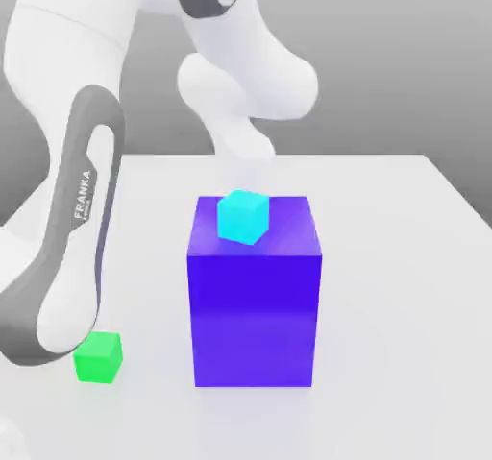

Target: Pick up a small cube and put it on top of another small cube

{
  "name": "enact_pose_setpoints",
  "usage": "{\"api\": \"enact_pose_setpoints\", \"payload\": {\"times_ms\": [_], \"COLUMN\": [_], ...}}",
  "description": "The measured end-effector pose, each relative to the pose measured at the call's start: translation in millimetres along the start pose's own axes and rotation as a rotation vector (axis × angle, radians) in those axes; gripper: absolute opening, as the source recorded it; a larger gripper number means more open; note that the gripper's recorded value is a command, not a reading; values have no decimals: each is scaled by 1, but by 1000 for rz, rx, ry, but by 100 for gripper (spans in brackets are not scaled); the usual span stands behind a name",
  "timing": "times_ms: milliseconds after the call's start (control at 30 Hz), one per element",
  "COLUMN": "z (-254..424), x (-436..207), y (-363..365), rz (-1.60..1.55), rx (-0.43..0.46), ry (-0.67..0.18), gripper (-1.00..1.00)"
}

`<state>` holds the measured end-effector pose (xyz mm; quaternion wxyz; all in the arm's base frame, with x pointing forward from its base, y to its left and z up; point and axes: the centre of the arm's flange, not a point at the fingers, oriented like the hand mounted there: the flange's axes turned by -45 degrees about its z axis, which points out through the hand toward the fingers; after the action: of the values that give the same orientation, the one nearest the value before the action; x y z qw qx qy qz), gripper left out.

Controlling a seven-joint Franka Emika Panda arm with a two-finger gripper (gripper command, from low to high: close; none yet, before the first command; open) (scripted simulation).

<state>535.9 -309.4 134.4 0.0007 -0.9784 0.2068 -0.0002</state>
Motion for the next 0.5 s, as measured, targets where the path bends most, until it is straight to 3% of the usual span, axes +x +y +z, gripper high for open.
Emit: {"api": "enact_pose_setpoints", "payload": {"times_ms": [167,500], "z": [-60,-104], "x": [-9,-103], "y": [0,2], "rz": [-45,-432], "rx": [-15,-84], "ry": [-1,-16], "gripper": [-100,-100]}}
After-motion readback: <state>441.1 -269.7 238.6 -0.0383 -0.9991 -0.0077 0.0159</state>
